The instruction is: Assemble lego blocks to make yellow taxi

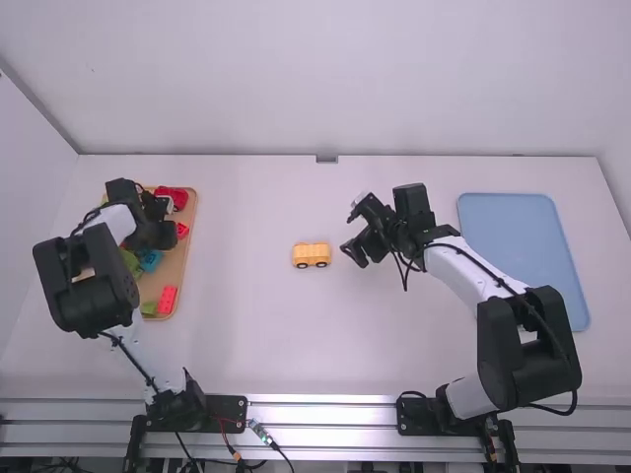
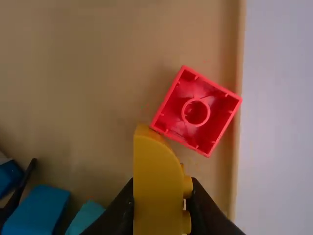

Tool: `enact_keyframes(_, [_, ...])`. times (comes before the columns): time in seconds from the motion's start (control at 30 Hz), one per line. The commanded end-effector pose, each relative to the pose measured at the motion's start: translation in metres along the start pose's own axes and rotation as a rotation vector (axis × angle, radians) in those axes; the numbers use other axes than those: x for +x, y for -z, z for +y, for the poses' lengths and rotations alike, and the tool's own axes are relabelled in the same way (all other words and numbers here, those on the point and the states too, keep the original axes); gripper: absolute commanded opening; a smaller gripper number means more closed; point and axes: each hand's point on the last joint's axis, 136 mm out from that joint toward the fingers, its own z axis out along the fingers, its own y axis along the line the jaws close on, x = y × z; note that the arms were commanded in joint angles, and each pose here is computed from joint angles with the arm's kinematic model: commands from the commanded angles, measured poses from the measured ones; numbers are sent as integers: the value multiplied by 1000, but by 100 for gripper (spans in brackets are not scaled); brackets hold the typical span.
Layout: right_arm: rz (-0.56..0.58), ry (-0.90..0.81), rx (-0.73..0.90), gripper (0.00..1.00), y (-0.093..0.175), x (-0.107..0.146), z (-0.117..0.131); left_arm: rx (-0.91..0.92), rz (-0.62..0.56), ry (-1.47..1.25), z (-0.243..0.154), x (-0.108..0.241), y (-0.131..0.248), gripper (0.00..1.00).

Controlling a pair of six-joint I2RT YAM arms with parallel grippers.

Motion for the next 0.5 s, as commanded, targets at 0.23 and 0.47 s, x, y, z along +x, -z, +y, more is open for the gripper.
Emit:
enact_keyframes(0.23, [-33,12,7,99,6,-8,0,191,-67,-17,-37,-39,27,20])
enact_keyframes(0.47, [-36,14,8,99,6,-9,0,418,-103,-155,-95,-46,40,23])
